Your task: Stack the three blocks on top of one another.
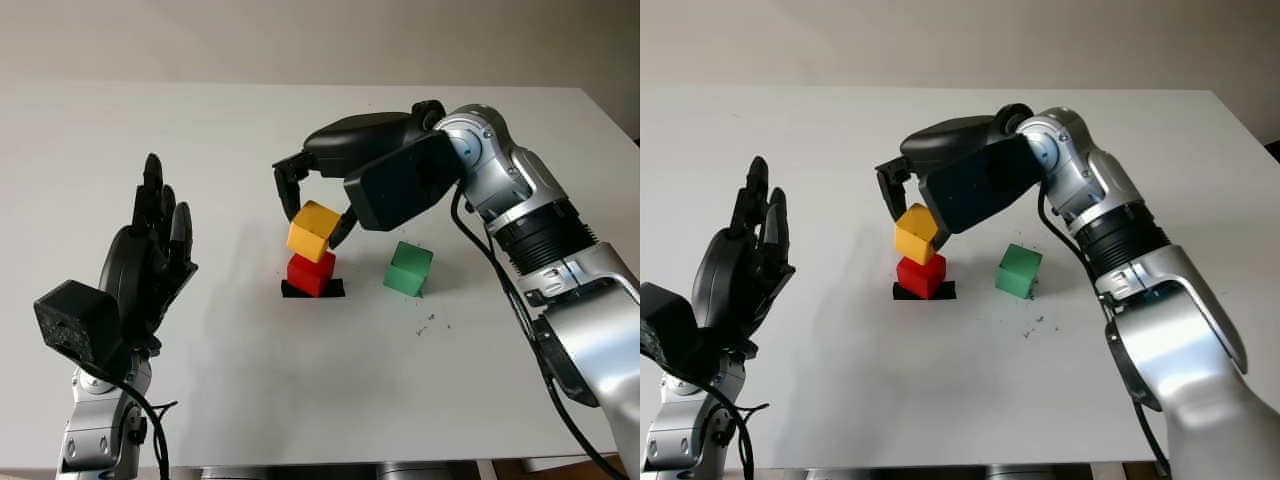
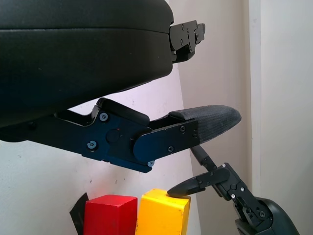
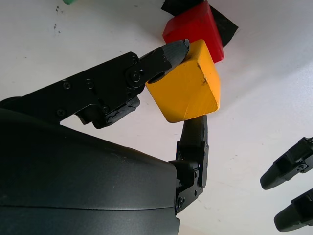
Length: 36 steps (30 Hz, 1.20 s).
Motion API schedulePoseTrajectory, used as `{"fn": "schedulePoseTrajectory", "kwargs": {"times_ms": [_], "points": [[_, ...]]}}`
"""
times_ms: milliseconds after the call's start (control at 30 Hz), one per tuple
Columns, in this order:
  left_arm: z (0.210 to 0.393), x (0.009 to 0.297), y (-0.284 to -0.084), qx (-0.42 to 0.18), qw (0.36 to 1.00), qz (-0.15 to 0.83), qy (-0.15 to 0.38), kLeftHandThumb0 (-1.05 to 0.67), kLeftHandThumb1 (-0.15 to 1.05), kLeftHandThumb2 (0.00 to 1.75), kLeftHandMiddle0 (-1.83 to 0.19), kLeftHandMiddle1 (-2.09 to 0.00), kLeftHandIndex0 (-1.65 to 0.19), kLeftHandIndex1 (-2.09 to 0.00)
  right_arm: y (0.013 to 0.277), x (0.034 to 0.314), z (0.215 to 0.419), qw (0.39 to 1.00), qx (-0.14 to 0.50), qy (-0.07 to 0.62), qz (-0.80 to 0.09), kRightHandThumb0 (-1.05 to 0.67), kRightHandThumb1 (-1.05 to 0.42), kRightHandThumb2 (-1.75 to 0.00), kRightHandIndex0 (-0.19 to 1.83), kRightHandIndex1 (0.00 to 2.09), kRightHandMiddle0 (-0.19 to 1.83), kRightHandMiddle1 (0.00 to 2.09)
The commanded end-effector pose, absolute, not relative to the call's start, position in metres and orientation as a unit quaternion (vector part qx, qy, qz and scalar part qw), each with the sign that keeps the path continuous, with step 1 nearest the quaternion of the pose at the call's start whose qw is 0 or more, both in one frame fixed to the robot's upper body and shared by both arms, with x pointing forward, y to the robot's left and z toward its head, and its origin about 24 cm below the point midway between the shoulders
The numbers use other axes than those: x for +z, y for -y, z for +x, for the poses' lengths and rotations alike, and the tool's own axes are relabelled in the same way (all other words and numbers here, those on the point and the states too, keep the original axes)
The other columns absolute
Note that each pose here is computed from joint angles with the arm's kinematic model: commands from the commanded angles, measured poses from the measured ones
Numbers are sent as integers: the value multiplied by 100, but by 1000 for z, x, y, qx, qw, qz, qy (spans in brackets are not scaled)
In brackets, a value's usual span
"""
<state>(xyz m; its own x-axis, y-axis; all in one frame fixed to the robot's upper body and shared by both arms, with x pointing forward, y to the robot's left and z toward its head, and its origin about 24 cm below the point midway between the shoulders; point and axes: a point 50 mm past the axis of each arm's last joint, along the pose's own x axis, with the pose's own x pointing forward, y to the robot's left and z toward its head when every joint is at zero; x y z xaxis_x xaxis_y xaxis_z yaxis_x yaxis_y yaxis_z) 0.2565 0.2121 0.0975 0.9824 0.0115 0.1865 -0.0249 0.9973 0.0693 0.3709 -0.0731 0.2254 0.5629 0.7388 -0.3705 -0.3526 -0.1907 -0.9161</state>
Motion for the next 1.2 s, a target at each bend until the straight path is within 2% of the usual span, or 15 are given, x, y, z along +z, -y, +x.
{"fn": "schedulePoseTrajectory", "kwargs": {"times_ms": [0,300,1167], "points": [[256,100,-211,6,995,36,97,-73,105,67,19,-3,19,-2,68,235,371,613,436,170,-637,-35,-97,-5,16,5,27,169],[255,99,-211,3,995,39,96,-73,105,66,19,-2,19,-1,62,235,372,627,445,152,-621,-36,-97,-5,17,5,26,171],[252,96,-209,7,995,35,97,-74,105,66,19,-4,19,-2,67,229,371,615,462,131,-625,-34,-95,-5,19,6,29,167]]}}
